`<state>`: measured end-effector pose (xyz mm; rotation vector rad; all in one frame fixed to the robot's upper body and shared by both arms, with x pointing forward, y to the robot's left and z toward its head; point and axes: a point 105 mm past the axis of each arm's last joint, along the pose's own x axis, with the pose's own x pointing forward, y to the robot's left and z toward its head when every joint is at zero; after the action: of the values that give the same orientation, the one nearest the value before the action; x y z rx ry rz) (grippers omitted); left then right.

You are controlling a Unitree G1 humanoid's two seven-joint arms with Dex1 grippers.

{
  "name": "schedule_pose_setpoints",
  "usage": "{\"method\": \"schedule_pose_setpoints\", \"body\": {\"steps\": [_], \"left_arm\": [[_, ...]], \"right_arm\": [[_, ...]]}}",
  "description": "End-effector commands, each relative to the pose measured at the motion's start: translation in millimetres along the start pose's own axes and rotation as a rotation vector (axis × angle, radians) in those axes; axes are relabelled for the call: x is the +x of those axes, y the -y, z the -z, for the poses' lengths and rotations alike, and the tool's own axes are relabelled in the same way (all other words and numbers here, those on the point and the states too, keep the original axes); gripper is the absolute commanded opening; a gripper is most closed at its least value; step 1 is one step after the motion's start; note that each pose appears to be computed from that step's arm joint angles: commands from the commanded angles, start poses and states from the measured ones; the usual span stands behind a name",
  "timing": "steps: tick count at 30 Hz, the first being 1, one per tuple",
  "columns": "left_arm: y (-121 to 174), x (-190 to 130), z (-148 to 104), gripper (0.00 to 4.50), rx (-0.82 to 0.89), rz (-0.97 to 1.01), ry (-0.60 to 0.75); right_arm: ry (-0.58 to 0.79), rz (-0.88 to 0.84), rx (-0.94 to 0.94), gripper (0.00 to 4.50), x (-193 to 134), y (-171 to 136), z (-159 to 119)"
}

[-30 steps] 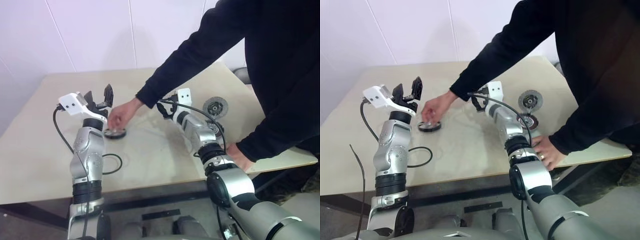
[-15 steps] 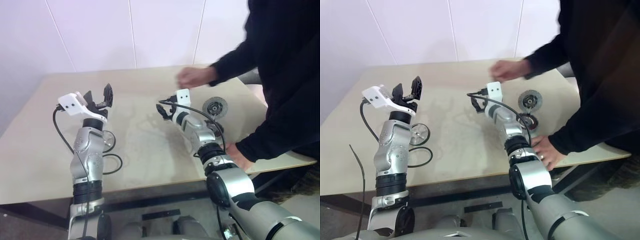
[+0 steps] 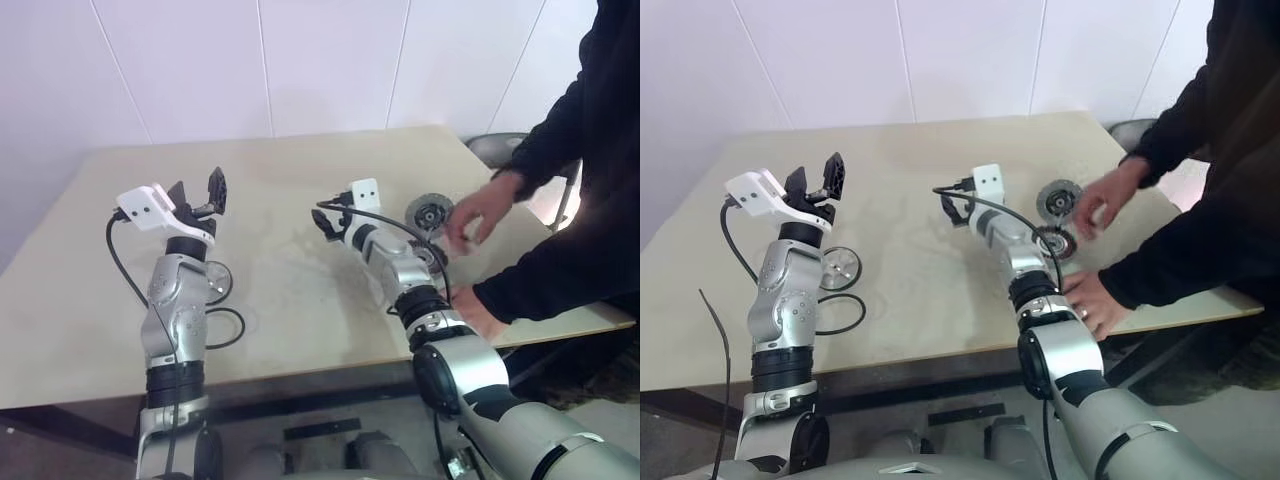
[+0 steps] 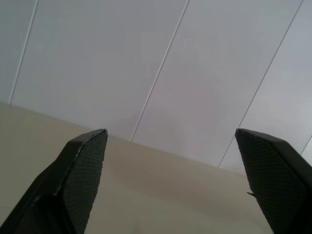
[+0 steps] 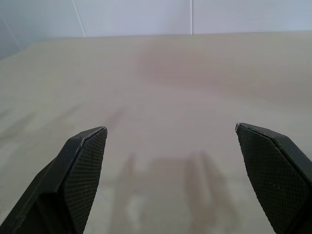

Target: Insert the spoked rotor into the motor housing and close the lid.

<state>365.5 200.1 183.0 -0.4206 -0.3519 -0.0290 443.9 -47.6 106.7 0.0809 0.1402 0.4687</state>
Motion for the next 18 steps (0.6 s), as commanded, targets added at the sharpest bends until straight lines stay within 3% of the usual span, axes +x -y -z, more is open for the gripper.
{"method": "schedule_pose_setpoints", "body": {"steps": [1, 18], "left_arm": [[7.9, 3.9, -12.9, 4.46, 0.009, 0.029, 0.051], [5.0, 2.7, -13.5, 4.46, 0.015, 0.015, 0.057]], "right_arm": [[0.082, -0.029, -0.040, 4.44, 2.7, -7.0, -26.9], [0.073, -0.017, -0.034, 4.44, 3.2, -4.7, -25.0]]}}
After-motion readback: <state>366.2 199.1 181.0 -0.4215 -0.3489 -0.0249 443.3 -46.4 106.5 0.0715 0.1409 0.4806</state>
